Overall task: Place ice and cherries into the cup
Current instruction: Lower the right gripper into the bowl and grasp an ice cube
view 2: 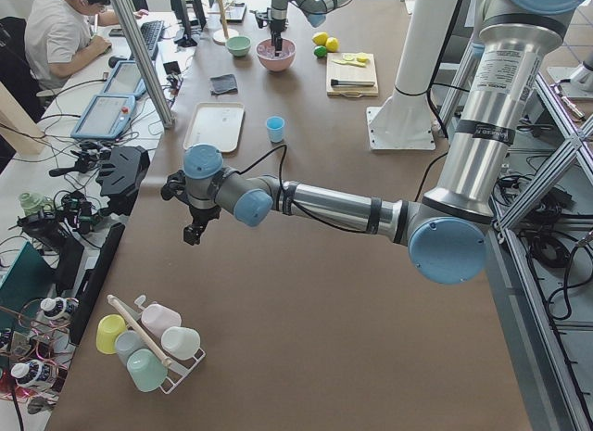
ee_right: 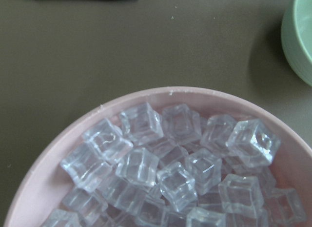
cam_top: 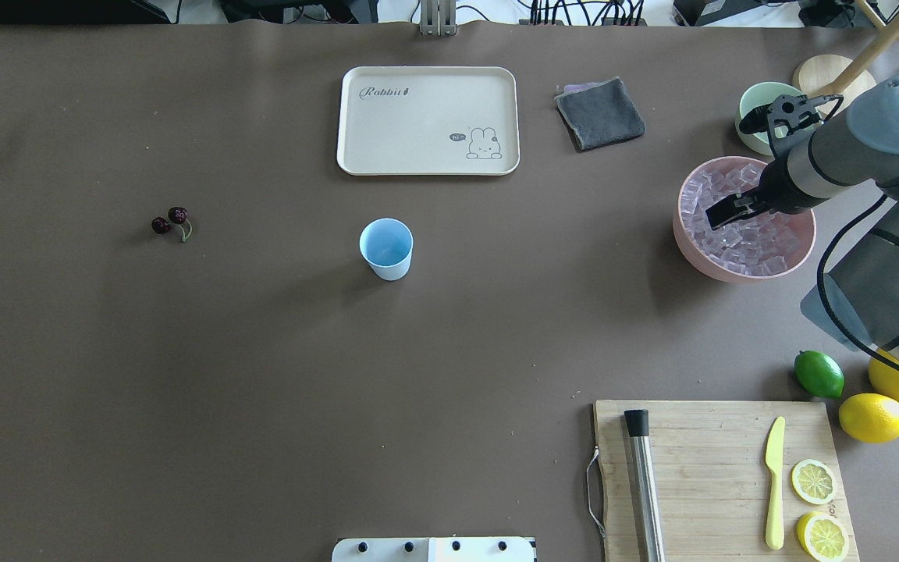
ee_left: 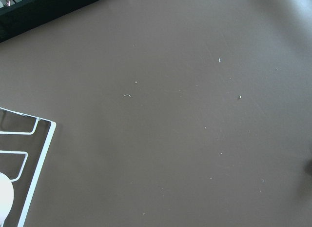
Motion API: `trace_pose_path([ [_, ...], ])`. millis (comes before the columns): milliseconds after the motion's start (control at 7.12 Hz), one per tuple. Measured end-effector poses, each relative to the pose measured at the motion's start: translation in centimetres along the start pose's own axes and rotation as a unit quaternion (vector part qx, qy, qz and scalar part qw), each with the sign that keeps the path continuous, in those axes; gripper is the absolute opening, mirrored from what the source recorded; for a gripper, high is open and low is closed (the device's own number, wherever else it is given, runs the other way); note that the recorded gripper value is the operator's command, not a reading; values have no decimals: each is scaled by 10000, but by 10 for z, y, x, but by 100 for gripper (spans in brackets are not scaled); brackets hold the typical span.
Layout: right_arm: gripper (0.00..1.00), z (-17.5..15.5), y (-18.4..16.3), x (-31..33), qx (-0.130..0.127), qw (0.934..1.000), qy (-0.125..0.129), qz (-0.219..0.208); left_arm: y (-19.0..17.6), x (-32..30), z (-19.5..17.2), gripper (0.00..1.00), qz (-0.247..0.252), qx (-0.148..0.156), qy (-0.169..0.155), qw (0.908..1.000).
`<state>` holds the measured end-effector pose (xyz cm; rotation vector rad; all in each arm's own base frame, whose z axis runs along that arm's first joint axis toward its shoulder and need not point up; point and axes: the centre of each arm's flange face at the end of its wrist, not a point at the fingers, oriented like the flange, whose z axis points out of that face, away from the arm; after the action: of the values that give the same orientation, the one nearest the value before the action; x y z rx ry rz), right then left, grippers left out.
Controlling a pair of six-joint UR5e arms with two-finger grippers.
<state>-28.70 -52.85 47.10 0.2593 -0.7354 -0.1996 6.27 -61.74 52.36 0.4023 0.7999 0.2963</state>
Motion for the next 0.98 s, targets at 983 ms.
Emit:
trace_pose_path([
  [983, 99, 6, 24, 10, -91, 9996, 37, -275, 1, 6, 7, 98, -93, -4, 44, 9999],
])
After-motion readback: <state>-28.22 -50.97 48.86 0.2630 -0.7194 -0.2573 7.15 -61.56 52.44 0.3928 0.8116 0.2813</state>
